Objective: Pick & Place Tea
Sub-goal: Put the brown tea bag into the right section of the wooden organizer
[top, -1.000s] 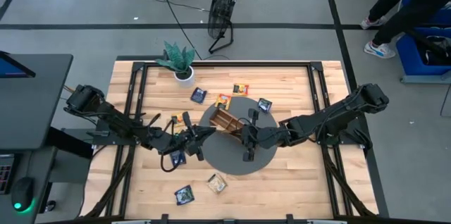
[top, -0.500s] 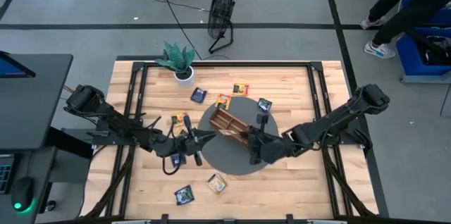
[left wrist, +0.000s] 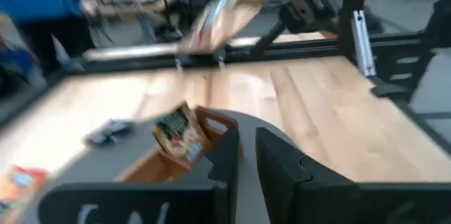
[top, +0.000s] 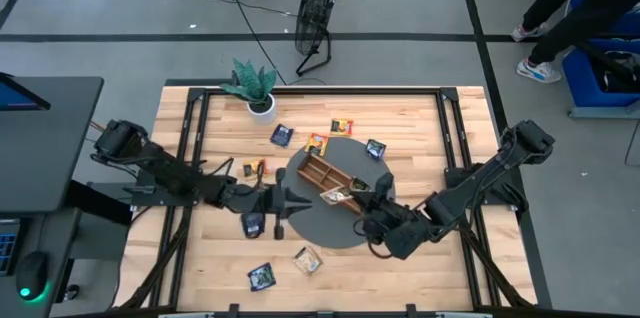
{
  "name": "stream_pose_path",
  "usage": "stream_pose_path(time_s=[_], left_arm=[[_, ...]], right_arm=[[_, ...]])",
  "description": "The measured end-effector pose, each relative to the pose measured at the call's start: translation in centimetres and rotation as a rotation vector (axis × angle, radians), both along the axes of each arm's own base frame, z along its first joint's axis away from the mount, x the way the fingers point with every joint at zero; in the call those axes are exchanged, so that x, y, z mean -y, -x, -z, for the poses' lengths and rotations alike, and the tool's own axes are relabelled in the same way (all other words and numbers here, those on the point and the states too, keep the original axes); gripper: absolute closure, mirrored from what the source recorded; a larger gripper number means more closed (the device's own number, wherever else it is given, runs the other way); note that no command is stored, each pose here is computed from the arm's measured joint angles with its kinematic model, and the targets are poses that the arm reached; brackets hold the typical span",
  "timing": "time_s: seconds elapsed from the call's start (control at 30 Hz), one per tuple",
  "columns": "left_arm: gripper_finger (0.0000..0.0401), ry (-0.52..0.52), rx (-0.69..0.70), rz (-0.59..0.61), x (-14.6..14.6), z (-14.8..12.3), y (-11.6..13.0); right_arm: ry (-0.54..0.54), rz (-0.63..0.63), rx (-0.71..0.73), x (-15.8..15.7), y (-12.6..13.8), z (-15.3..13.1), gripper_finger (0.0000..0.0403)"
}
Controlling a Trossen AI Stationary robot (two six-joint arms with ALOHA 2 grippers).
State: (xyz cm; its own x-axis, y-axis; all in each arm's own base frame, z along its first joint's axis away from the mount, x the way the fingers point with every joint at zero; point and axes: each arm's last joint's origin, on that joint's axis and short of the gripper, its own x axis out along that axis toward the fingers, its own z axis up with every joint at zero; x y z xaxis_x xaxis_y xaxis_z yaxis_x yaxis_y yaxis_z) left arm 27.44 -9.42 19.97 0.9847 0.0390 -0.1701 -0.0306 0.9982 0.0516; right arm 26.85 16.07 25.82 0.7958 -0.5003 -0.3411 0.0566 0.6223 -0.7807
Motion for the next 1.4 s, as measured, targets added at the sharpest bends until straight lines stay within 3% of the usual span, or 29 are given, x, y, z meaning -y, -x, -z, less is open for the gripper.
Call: stream_pose_path(time_s=[0.43,0.7,0.93,1.17,1.4], left_arm=[[0.0343,0.469,-0.071,0.16,-5.8,0.2,-1.5],[0.0343,0.489,-0.08,0.122,-6.7,0.6,-1.6],[0.0343,0.587,0.028,0.179,-7.4,1.2,-0.9],[0.034,0.639,0.002,0.233,-7.7,1.3,-0.8],[0.0267,0.677,-0.001,0.248,-8.1,1.2,-0.8]], right_arm=[[0.19,-0.067,-0.132,-0.7,1.1,0.5,0.0403],[0.332,-0.04,-0.188,-1.8,1.1,2.5,0.0403],[0.627,0.0,-0.301,-2.6,0.1,5.5,0.0403],[0.731,0.013,-0.341,-3.0,-0.3,6.4,0.0403],[0.758,-0.033,-0.361,-3.5,-0.9,6.0,0.0403]])
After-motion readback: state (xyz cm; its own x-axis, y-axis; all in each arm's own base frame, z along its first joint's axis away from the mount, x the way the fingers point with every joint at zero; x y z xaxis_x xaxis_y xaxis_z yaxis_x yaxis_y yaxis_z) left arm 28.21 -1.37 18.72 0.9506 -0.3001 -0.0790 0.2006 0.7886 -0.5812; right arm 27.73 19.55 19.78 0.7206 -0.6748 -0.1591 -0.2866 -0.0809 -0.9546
